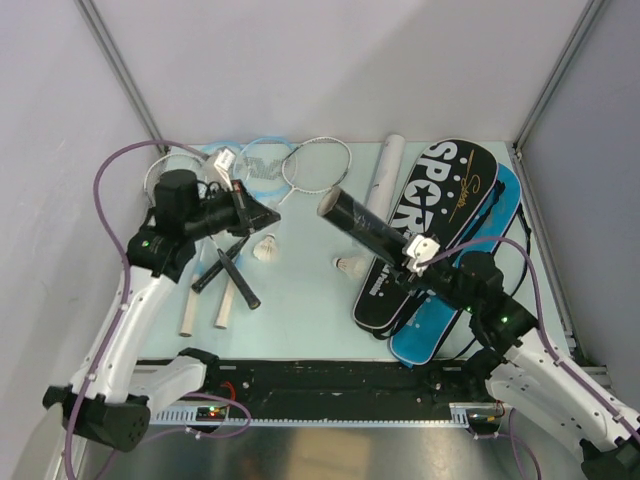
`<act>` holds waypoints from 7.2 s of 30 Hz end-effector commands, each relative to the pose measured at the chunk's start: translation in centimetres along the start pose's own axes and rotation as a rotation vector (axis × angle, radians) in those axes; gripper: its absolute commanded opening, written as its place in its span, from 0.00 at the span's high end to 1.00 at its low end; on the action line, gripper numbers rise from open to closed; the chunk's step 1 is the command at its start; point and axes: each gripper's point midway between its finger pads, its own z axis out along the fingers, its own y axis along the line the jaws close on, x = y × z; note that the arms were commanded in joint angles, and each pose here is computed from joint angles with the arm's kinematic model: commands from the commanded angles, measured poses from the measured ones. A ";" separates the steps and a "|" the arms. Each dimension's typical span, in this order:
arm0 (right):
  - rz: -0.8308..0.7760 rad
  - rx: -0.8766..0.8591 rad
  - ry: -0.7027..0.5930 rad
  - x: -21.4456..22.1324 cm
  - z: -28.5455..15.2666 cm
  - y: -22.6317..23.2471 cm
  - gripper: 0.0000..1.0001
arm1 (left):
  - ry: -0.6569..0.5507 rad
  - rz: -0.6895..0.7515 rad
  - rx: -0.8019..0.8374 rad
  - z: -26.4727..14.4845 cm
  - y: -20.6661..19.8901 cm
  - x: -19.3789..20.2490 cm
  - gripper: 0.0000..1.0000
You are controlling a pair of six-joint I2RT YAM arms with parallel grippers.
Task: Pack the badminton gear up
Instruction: Place the lid at the center of the board, then pick up the shuttlecock at the center of the board, then place the shuttlecock at the shuttle tube.
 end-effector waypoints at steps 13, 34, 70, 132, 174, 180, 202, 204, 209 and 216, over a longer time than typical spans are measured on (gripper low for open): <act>0.198 0.499 -0.331 -8.7 -6.5 -8.9 0.63 | 0.420 0.060 -0.478 10.9 12.4 12.4 0.91; 0.218 0.504 -0.301 -7.4 -7.3 -8.2 0.63 | 0.396 0.177 -0.347 14.7 9.7 14.6 0.51; 0.215 0.444 -0.306 -7.5 -6.7 -6.9 0.63 | -0.044 -0.151 -0.742 10.7 22.0 9.0 0.39; -0.368 0.203 -0.377 -6.0 0.5 -3.3 0.60 | -0.042 0.160 -0.142 -1.7 -0.2 0.2 1.00; -0.632 0.327 -0.319 -7.1 -1.8 -5.6 0.64 | 0.177 0.232 0.279 -5.3 -9.6 3.7 1.00; -0.670 0.307 -0.317 -7.6 -1.7 -5.3 0.64 | 0.221 0.218 0.266 -4.1 -9.0 4.4 1.00; -0.624 0.220 -0.309 -7.0 1.4 -2.9 0.67 | 0.387 0.182 0.259 0.4 -9.2 6.7 0.87; -0.606 0.232 -0.325 -7.0 1.3 -3.0 0.67 | 0.374 0.190 0.253 0.1 -9.2 6.6 0.77; -0.568 0.237 -0.327 -6.8 1.1 -3.2 0.66 | 0.284 0.239 0.213 -0.9 -9.4 4.8 0.47; -0.528 0.248 -0.295 -6.0 0.6 -3.7 0.65 | 0.154 0.271 0.150 -2.5 -9.8 1.6 0.25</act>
